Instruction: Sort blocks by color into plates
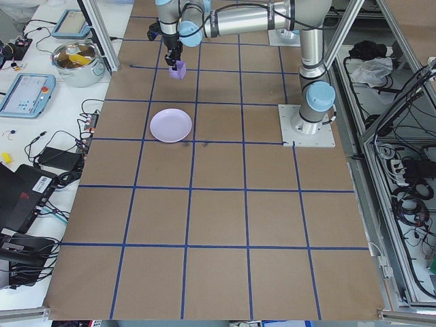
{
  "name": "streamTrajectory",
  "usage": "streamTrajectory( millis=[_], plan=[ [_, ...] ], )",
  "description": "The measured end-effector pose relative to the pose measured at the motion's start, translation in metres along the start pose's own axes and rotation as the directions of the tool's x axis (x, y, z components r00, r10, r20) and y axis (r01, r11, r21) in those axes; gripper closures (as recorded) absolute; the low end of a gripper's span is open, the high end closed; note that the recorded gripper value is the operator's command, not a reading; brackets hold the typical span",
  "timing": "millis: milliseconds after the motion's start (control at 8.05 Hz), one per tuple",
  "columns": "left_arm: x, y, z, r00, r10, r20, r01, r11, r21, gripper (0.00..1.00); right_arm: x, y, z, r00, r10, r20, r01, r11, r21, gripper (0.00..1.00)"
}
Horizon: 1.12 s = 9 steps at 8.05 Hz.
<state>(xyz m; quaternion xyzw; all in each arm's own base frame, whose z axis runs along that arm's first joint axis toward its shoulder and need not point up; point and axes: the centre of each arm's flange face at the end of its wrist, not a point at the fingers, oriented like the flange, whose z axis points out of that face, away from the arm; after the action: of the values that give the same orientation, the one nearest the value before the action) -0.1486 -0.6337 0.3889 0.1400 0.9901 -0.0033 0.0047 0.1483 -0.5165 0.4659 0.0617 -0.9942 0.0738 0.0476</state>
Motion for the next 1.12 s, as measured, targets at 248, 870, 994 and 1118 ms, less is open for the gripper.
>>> streamTrajectory(
  millis=[248,870,994,1118],
  plan=[
    [-0.095,0.000,0.012,0.990,-0.127,0.055,0.129,0.991,-0.030,0.75,0.000,0.000,0.000,1.000,0.000,0.000,0.000,1.000,0.000,0.00],
    [-0.184,-0.015,0.102,0.977,-0.208,0.054,0.211,0.975,-0.069,0.75,0.000,0.000,0.000,1.000,-0.001,0.000,0.001,1.000,0.000,0.00],
    [-0.185,-0.017,0.110,0.978,-0.200,0.051,0.203,0.976,-0.074,0.73,0.000,0.000,0.000,1.000,-0.002,-0.001,0.002,1.000,0.000,0.00],
    [-0.185,-0.018,0.115,0.979,-0.196,0.047,0.199,0.977,-0.078,0.60,0.000,0.000,0.000,1.000,-0.002,-0.001,0.002,1.000,0.000,0.00]
  ],
)
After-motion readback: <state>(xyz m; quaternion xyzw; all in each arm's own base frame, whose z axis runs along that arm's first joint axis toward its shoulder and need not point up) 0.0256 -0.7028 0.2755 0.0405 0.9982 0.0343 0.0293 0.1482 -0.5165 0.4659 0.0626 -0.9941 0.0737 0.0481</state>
